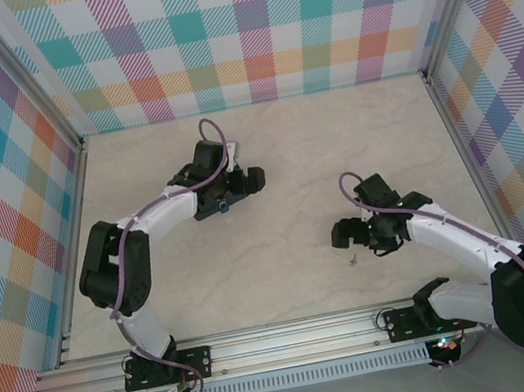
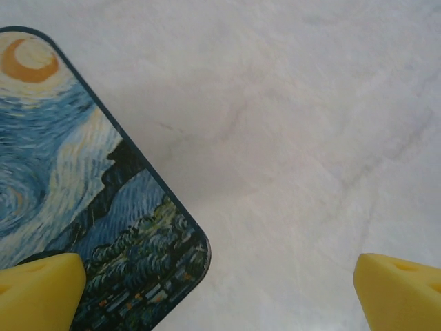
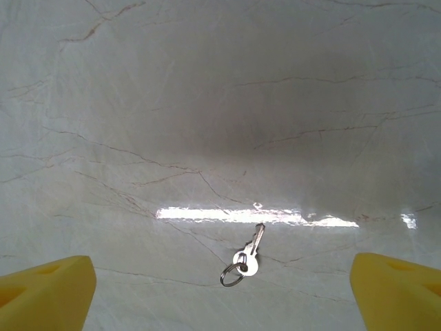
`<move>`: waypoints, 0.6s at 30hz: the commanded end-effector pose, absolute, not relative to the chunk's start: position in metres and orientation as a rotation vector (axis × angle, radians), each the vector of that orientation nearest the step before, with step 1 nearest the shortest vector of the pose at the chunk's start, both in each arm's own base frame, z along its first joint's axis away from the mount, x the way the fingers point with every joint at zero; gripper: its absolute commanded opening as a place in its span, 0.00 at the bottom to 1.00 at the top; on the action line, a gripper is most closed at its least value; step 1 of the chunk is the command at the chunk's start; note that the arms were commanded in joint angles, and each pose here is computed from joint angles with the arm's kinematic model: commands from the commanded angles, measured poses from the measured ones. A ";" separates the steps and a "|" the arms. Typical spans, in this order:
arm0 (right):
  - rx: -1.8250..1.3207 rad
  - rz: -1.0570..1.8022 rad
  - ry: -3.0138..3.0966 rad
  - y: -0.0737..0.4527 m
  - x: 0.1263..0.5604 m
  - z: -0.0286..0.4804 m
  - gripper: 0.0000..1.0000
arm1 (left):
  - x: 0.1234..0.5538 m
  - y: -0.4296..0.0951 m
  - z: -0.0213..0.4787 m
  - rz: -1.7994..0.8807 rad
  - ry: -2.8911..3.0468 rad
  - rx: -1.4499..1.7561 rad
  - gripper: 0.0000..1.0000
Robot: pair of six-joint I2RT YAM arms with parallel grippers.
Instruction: Unlock the padlock with the key
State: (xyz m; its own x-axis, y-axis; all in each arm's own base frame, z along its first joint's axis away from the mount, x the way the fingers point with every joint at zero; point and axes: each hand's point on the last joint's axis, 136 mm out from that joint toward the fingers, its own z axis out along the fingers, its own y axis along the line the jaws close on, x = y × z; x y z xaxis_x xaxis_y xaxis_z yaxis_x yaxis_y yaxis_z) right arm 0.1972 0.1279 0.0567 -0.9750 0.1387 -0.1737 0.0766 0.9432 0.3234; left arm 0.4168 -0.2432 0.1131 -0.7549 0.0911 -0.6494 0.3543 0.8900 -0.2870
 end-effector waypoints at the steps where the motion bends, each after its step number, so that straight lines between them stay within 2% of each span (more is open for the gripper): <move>1: 0.180 0.435 2.957 0.126 0.189 0.046 0.89 | 0.381 -0.247 0.103 -0.538 2.461 0.322 1.00; 8: 0.185 0.407 2.987 0.132 0.189 0.037 0.71 | 0.343 -0.267 0.109 -0.607 2.444 0.344 1.00; 12: 0.177 0.372 3.015 0.134 0.185 0.032 0.64 | 0.334 -0.278 0.117 -0.644 2.424 0.356 1.00; 18: 0.176 0.277 3.052 0.131 0.179 0.025 0.57 | 0.340 -0.282 0.159 -0.689 2.320 0.333 1.00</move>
State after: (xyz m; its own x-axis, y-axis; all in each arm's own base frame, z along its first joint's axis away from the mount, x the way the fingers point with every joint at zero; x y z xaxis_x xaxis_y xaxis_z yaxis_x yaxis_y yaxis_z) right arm 0.1805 0.1352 0.0252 -0.9922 0.1059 -0.0650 0.0888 0.9703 0.2252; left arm 0.3397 -0.2809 0.1270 -0.7680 0.0932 -0.6337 0.4016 0.8408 -0.3630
